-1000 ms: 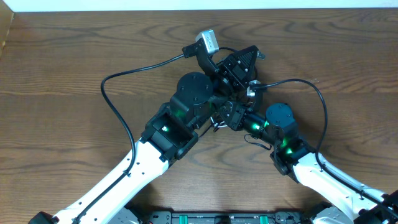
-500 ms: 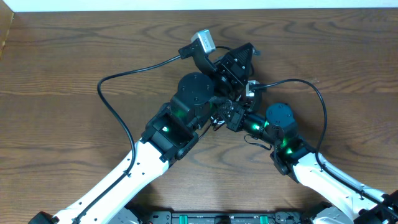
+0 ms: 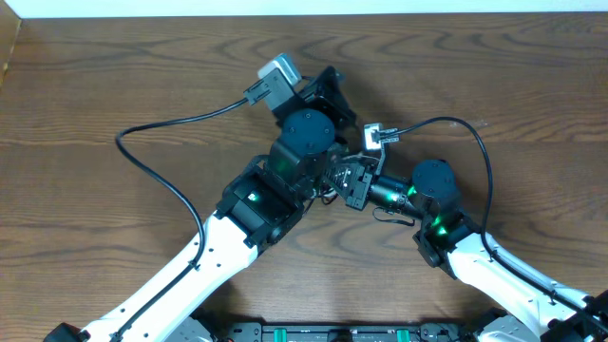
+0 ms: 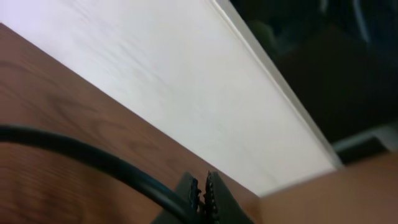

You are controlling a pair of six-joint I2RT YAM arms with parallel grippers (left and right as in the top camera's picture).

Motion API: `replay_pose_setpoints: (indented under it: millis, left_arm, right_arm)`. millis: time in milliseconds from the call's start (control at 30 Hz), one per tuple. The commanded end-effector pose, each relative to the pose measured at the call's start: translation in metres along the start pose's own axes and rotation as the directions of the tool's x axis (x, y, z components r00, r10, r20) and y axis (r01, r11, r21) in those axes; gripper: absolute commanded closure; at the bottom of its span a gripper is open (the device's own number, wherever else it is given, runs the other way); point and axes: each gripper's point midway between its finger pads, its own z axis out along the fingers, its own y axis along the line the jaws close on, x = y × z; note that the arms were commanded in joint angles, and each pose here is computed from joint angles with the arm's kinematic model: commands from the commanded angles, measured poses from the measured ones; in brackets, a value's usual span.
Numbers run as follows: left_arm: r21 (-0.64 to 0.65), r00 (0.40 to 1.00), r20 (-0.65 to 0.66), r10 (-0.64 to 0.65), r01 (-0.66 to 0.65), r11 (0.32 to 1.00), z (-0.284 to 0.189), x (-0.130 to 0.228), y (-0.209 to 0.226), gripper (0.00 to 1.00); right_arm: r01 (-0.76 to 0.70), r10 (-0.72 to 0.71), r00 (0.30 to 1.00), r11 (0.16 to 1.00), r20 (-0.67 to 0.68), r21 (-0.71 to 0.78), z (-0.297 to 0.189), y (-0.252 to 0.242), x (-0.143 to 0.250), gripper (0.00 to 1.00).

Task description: Untangle cables

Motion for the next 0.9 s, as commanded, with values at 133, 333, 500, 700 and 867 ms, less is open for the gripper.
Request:
replay_pose_setpoints:
  millis: [133, 333, 500, 700, 867]
  left_arm:
    - [-0.231, 0.968, 0.224, 0.113, -0.06, 0.971, -0.007, -0.049, 0.038, 0.92]
    - [-0.319, 0.965, 0.204, 0.163, -0.092, 0.943, -0.006, -0.055, 0.063, 0.92]
    - [-0.383, 0.963, 0.185, 0.197, -0.114, 0.917, -0.006, -0.06, 0.082, 0.92]
    - [-0.427, 0.961, 0.17, 0.218, -0.128, 0.895, -0.008, -0.063, 0.095, 0.92]
    - [-0.455, 0.959, 0.161, 0.231, -0.136, 0.88, -0.009, -0.066, 0.104, 0.92]
  right_arm:
    - [0.027, -0.031, 0.998, 0.998, -0.058, -0.062, 0.001, 0.012, 0.006, 0.99]
    - [0.03, -0.035, 0.998, 0.996, -0.056, -0.081, -0.005, 0.012, -0.001, 0.99]
    - [0.05, -0.054, 0.998, 0.988, -0.026, -0.145, -0.016, 0.023, -0.018, 0.99]
    - [0.04, -0.041, 0.999, 0.991, -0.003, -0.129, -0.028, 0.014, -0.033, 0.99]
    - [0.024, -0.023, 1.0, 0.993, 0.005, -0.118, -0.041, 0.005, -0.045, 0.99]
